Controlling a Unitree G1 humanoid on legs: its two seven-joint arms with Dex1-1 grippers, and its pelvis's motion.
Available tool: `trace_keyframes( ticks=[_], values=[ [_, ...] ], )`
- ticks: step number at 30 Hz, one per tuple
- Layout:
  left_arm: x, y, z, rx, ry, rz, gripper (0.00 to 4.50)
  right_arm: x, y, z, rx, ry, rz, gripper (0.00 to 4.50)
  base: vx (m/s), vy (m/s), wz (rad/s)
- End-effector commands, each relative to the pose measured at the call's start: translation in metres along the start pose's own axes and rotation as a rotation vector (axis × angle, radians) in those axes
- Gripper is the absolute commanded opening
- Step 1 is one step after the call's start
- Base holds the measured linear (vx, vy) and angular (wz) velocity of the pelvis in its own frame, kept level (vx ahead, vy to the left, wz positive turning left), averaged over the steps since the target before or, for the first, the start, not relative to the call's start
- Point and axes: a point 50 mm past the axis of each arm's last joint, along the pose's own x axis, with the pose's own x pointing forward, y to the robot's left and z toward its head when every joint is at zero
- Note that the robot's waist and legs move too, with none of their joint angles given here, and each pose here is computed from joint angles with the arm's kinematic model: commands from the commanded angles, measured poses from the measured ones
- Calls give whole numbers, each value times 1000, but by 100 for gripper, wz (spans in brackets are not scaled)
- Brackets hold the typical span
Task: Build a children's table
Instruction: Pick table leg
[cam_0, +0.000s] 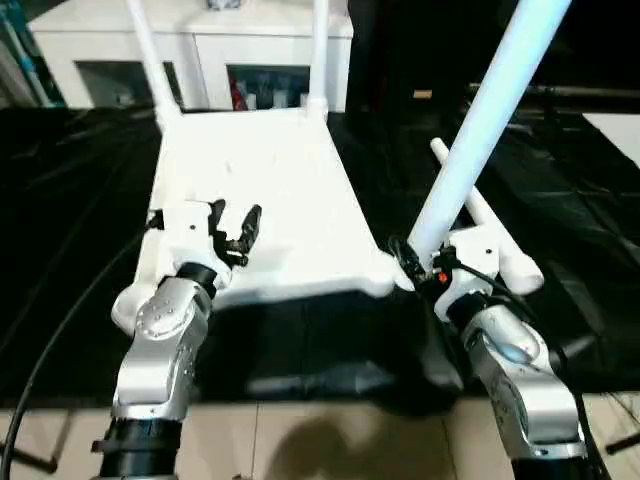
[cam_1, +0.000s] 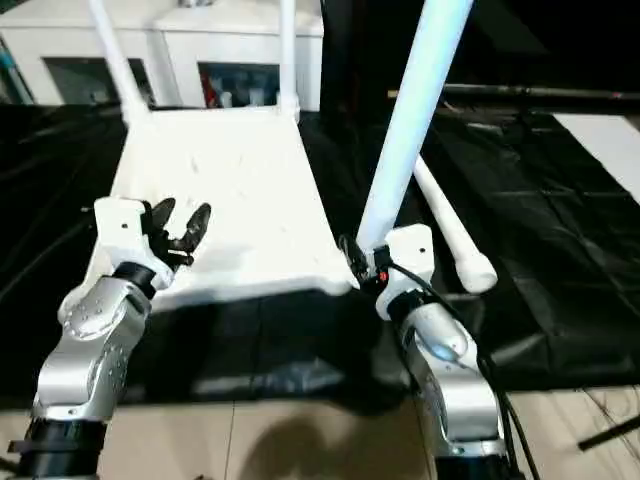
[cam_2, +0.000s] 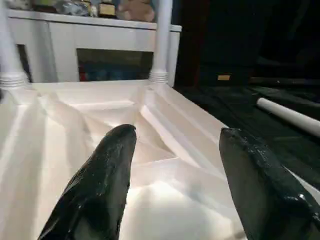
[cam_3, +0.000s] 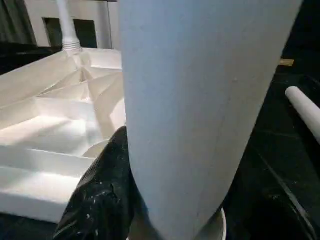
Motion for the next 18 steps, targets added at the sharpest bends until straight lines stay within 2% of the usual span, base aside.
trace_keyframes(
  ticks=[1,10,13,18],
  values=[
    [0,-7,2,15,-5,-24,300,1,1,6,-20,-31,5,188,119,23,0],
    [0,-10,0,0,-4,-57,300,-2,-2,4,-20,-28,-15,188,96,-24,-3],
    [2,-8,-4,37,16,-53,300,-3,-6,6,-21,-29,-19,188,-21,-58,8],
    [6,-5,-4,32,25,-31,300,-2,-7,7,-20,-32,-17,188,-68,-30,3]
  ],
)
